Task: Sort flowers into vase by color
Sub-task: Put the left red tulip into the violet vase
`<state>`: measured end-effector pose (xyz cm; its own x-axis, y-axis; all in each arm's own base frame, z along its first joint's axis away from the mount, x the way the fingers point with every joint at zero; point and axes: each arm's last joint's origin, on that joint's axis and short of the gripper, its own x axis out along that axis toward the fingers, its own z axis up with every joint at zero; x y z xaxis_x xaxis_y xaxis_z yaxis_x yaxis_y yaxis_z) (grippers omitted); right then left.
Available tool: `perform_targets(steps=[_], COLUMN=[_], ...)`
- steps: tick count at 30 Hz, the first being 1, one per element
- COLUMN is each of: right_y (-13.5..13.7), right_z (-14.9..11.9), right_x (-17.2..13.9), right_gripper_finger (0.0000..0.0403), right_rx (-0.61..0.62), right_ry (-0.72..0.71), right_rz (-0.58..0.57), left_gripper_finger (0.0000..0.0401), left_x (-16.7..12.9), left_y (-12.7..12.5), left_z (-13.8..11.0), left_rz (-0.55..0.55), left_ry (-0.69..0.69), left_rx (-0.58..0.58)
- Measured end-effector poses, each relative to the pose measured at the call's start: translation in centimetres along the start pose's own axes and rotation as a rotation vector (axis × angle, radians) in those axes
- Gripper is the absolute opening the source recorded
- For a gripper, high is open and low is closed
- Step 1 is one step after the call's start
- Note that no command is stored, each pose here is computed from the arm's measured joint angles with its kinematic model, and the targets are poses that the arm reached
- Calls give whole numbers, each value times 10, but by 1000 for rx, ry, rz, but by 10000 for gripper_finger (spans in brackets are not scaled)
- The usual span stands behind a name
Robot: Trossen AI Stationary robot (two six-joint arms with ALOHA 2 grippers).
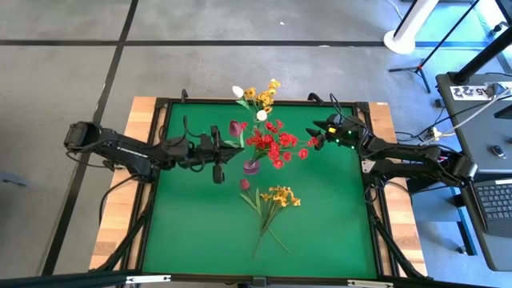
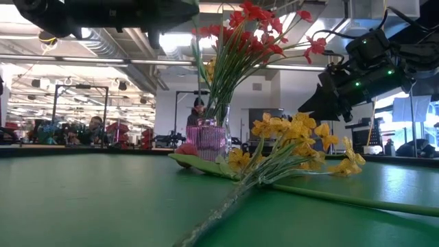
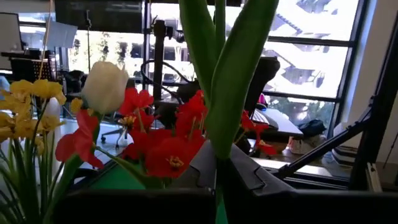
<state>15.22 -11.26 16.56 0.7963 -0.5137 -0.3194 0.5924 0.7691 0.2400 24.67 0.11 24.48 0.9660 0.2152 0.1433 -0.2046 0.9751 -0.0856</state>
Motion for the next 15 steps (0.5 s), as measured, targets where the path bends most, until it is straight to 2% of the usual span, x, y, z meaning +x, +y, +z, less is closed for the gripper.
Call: perform_targets(steps=[6, 15], right_y=[0, 0], right_z=[0, 0], right_x=[0, 0], right_gripper_finger=[256, 256], right_rx=[0, -1], right_ry=[-1, -1], right_rz=[-3, -4], left_gripper_finger=[0, 0], left_x=[4, 16], left_y=[-1, -1], left_z=[-7, -34], left_rz=[1, 13], left_ry=[20, 72], left_rx=[-1, -33])
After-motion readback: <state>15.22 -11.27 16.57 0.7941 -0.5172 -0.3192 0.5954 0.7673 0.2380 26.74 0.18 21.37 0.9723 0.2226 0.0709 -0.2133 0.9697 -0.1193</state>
